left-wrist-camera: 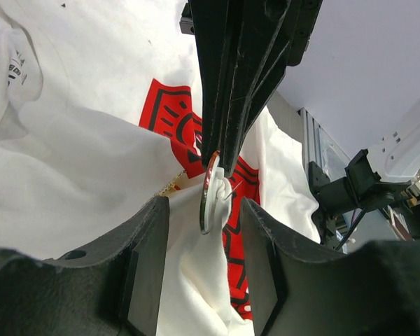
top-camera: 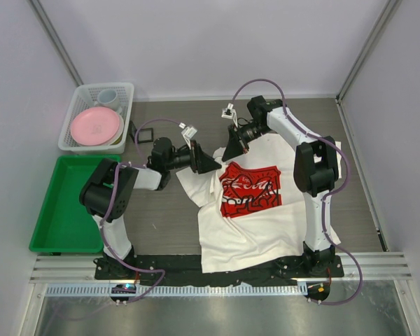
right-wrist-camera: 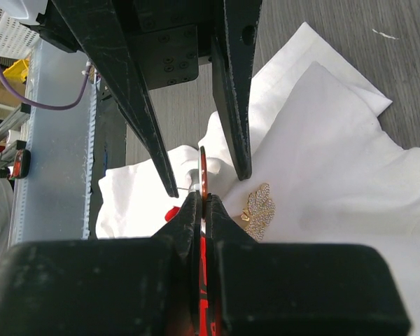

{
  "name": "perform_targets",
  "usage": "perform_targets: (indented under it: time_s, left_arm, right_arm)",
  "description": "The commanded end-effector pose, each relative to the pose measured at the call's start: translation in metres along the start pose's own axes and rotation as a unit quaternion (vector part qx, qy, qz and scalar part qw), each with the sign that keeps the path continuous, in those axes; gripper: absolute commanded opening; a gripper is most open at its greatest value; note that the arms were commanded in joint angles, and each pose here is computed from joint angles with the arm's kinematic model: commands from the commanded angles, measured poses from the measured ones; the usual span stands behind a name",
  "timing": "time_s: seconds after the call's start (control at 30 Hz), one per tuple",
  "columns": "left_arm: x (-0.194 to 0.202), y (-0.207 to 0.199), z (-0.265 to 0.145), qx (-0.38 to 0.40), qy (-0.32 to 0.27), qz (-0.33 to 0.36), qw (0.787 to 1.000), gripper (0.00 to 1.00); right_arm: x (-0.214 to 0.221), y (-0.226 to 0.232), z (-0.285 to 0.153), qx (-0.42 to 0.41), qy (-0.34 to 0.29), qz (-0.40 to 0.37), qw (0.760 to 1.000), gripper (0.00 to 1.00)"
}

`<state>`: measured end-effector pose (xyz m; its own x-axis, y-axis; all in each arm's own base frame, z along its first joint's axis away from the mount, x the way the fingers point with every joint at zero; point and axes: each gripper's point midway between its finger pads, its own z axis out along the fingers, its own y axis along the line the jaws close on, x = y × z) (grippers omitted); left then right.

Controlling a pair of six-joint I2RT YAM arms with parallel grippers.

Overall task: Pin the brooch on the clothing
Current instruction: Pin the brooch onto the flattened clothing.

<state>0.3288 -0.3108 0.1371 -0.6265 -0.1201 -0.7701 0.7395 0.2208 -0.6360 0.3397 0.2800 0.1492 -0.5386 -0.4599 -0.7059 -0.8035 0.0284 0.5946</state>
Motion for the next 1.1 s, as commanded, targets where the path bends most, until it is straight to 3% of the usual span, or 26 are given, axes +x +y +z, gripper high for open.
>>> perform_targets:
  time_s: [0.0,0.2,0.3,0.4,0.5,1.07]
  left_arm:
    - [-0.026,-0.012,0.006,0.017,-0.025,0.040,0.999,0.48]
    - [-0.029,-0.013,0.008,0.017,-0.031,0.027,0.999,0.48]
    - [-0.028,-0.011,0.008,0.015,-0.030,0.021,0.999,0.41]
    - [-0.027,-0.010,0.008,0.014,-0.030,0.017,0.999,0.27]
    - [-0.027,-0.008,0.008,0.011,-0.030,0.014,0.999,0.22]
    - [-0.023,0.001,0.010,0.000,-0.028,-0.018,0.999,0.11]
  right_arm:
    - [-0.012,0.004,-0.002,0.002,-0.011,-0.017,1.000,0.01]
    - [-0.012,0.003,-0.001,0.005,-0.010,-0.019,1.000,0.01]
    - [-0.012,0.004,-0.001,0.004,-0.010,-0.019,1.000,0.01]
    - [-0.013,0.004,-0.002,0.004,-0.012,-0.023,1.000,0.01]
    - [-0.013,0.006,-0.001,0.003,-0.013,-0.028,1.000,0.01]
    - [-0.017,0.022,-0.004,-0.007,-0.022,-0.085,0.996,0.01]
